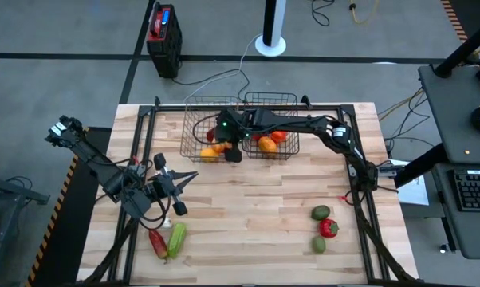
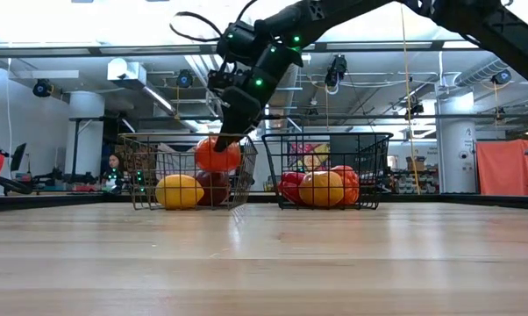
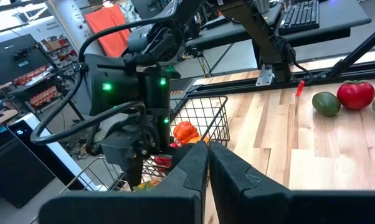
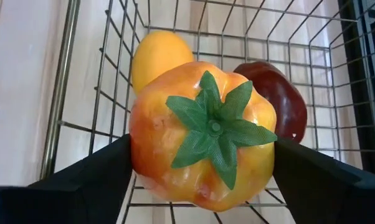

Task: Sort produce into baskets
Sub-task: Put the orange tomato into the silver wire basket

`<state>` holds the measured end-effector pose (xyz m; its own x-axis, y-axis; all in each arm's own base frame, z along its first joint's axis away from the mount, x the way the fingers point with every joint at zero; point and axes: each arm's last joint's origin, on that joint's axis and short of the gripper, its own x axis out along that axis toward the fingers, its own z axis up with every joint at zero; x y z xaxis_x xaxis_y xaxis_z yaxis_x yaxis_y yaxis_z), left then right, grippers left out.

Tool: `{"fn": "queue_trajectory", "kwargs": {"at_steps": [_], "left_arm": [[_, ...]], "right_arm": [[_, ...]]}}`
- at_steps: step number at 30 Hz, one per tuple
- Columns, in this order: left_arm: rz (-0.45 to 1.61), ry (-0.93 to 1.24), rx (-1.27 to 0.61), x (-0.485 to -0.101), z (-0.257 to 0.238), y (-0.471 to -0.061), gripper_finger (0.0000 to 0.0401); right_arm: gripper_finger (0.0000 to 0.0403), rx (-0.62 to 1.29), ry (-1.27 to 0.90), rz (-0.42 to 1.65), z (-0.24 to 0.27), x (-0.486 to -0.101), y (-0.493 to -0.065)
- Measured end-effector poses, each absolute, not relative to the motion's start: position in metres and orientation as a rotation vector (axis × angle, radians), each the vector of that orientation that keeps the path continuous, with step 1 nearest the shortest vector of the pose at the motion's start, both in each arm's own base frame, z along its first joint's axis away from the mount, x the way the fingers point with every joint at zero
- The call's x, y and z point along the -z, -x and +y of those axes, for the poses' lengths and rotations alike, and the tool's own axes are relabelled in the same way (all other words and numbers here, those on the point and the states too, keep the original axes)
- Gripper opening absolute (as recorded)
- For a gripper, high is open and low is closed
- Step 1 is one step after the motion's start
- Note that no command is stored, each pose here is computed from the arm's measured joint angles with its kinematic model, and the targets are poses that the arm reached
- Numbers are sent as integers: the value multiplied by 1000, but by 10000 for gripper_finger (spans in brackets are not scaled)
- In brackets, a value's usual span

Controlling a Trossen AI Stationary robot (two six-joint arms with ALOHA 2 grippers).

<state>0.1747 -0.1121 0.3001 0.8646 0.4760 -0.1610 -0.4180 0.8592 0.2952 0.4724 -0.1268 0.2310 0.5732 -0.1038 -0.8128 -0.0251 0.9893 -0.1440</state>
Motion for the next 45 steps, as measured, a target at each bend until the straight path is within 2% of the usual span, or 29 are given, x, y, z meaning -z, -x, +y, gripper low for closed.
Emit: {"fn": "queue_trajectory", "kwargs": {"at_steps": [7,45], "left_arm": [[229,-247,-476,-301,-112,-175,0],[228,-242,-478,-300,-112,-175,0]], "right_arm": [[366,63,116,959,-128,-231,-472],[369,48,91,929,-127,-232,-474]]}}
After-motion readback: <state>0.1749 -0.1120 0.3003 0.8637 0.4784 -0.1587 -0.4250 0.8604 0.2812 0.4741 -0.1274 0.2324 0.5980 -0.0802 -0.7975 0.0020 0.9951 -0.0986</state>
